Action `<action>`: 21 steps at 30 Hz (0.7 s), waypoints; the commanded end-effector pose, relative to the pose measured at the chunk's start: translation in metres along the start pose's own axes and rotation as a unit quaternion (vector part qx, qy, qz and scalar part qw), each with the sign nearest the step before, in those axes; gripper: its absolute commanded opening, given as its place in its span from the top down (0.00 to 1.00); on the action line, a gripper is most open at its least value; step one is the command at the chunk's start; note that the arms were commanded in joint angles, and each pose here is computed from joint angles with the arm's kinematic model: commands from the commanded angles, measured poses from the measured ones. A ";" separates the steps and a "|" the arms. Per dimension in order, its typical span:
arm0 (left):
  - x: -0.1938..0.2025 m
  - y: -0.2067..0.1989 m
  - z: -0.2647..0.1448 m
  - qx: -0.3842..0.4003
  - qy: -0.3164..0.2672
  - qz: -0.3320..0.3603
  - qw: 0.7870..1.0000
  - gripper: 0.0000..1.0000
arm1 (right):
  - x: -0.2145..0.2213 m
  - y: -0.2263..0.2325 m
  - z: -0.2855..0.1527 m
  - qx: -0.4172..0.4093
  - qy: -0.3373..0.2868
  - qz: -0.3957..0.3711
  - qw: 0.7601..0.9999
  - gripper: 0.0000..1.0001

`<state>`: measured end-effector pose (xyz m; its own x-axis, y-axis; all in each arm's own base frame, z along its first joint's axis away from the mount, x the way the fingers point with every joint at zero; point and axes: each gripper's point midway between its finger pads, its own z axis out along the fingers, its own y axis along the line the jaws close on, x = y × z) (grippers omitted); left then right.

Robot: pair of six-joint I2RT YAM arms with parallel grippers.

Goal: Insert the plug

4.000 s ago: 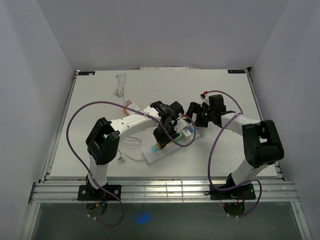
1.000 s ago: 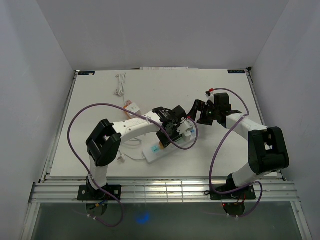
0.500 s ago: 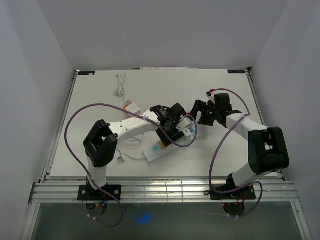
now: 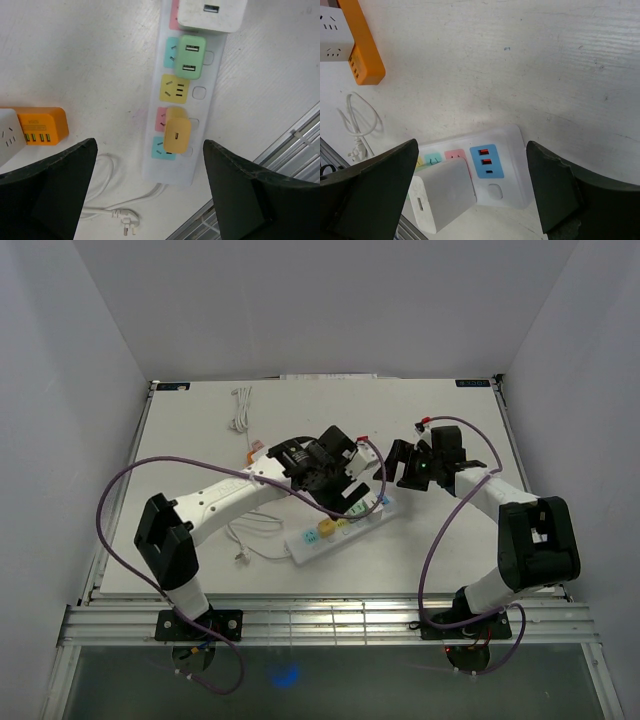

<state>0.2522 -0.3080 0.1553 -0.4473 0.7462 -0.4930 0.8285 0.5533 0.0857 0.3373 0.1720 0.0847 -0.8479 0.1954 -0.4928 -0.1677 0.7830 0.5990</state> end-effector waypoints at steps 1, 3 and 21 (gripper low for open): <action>-0.019 0.035 -0.038 -0.036 -0.086 -0.084 0.992 0.02 | -0.021 0.009 -0.016 -0.003 -0.039 -0.037 0.999 0.09; -0.013 0.054 -0.039 -0.046 -0.108 -0.143 0.983 0.02 | -0.026 0.010 -0.024 0.006 -0.058 -0.052 0.997 0.11; 0.105 0.165 -0.145 -0.217 -0.437 -0.502 0.715 0.02 | -0.040 -0.001 -0.111 0.081 -0.293 -0.147 0.941 0.11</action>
<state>0.2904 -0.1104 0.2144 -0.4145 -0.3815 -0.8262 0.0407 0.8992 -0.4357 0.3072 0.1129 0.1590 -0.4664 0.2041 -0.8607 -0.2615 0.8977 0.3546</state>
